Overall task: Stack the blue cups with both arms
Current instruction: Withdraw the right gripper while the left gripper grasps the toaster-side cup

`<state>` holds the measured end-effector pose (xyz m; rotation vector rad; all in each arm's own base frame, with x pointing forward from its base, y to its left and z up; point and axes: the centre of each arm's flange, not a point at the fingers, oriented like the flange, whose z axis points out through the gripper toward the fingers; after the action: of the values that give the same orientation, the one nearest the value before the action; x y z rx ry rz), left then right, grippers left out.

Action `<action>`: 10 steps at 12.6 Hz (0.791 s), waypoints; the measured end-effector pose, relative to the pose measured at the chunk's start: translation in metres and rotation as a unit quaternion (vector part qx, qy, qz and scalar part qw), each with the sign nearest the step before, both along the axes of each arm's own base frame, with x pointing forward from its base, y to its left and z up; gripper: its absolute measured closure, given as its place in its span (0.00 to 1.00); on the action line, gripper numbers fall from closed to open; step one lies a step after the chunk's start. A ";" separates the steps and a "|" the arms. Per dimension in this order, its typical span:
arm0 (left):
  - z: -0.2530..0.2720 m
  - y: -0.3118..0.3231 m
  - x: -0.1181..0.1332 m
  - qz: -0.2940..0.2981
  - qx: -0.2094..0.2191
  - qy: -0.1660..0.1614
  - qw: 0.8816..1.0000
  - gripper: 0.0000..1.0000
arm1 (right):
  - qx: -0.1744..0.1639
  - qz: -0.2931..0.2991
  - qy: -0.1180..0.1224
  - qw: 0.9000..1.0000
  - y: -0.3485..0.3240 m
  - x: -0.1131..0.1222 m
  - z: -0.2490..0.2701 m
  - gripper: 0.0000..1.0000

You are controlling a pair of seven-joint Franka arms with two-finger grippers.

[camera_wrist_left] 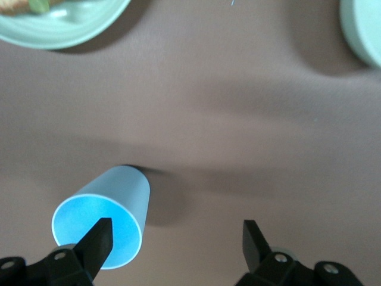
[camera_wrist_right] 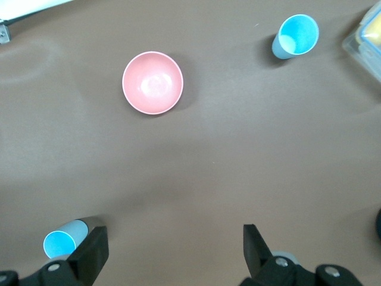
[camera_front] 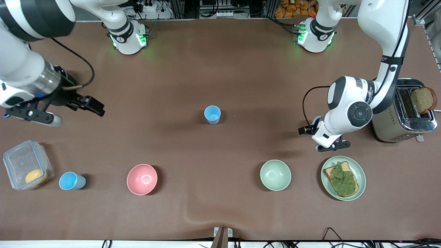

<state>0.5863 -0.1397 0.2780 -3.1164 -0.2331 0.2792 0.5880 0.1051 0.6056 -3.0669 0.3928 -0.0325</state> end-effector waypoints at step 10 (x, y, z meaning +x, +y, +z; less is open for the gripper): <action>-0.018 0.008 -0.019 0.004 0.003 0.004 1.000 0.08 | -0.006 0.077 0.025 0.997 -0.093 -0.041 0.030 0.00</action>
<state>0.5668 -0.1314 0.2598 -3.1085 -0.2449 0.2905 0.5468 0.0124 0.6356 -3.1049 0.1586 0.0478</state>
